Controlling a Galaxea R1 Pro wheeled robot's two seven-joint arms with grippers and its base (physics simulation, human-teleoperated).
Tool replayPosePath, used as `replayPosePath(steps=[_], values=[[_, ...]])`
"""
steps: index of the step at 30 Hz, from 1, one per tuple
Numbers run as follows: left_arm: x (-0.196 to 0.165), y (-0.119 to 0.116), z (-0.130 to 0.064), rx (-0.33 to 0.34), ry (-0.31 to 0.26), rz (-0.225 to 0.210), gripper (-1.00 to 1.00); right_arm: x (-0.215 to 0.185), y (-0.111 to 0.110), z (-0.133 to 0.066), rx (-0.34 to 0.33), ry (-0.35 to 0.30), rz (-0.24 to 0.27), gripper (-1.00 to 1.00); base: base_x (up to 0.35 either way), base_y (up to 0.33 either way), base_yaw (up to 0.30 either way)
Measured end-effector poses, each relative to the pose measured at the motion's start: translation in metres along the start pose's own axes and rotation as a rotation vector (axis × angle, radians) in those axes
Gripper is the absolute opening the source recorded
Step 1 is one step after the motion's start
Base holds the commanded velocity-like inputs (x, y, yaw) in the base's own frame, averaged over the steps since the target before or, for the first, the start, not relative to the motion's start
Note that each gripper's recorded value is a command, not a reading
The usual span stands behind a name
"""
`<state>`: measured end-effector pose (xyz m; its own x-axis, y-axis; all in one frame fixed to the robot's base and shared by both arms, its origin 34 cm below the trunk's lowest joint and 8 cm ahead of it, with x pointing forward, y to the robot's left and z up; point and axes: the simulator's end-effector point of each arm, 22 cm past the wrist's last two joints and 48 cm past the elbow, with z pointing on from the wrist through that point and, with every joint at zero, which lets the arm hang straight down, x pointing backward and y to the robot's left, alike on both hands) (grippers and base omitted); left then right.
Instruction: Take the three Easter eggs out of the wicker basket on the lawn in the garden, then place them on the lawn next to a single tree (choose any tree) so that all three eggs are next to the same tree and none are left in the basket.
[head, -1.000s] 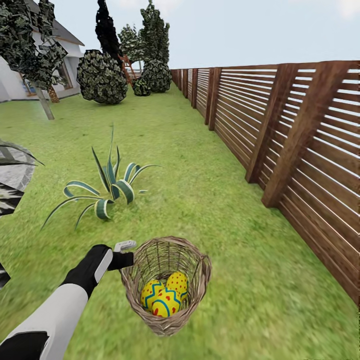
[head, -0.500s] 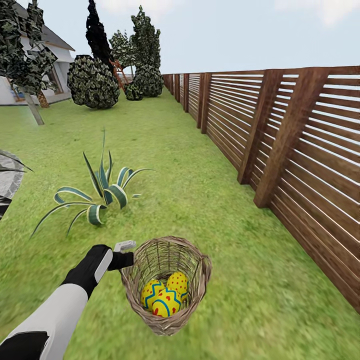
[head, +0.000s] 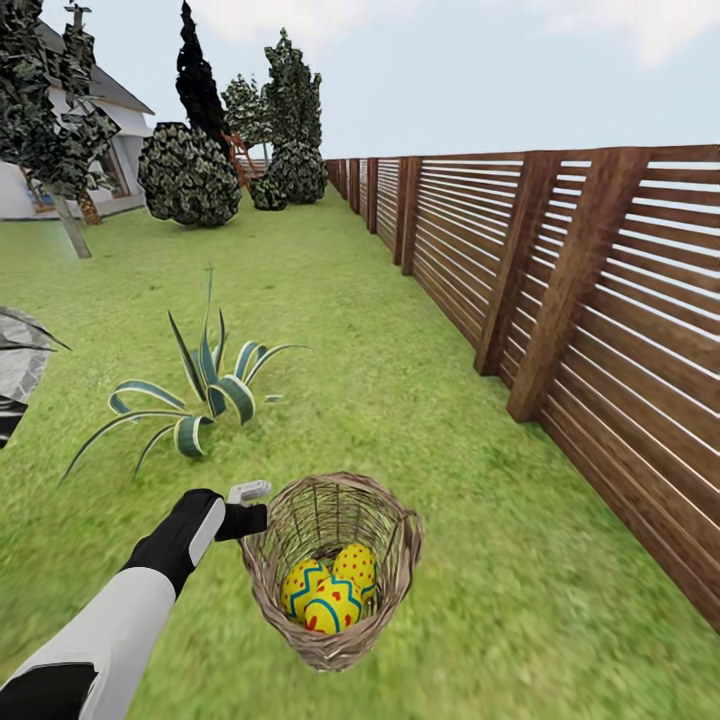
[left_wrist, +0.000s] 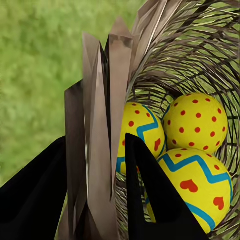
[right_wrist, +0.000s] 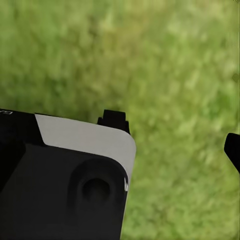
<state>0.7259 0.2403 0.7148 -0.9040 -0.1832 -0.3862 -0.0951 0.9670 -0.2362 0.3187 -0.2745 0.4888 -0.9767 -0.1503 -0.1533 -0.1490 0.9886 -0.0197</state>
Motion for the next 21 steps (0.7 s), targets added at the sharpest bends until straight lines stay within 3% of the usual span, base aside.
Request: replayPosePath(steps=[21], values=[[-0.013,-0.005,-0.016,0.006,-0.033,0.005,-1.0,-0.014,-0.002,-0.004,0.005,-0.035,0.0,1.0,0.0,0.0,0.0]])
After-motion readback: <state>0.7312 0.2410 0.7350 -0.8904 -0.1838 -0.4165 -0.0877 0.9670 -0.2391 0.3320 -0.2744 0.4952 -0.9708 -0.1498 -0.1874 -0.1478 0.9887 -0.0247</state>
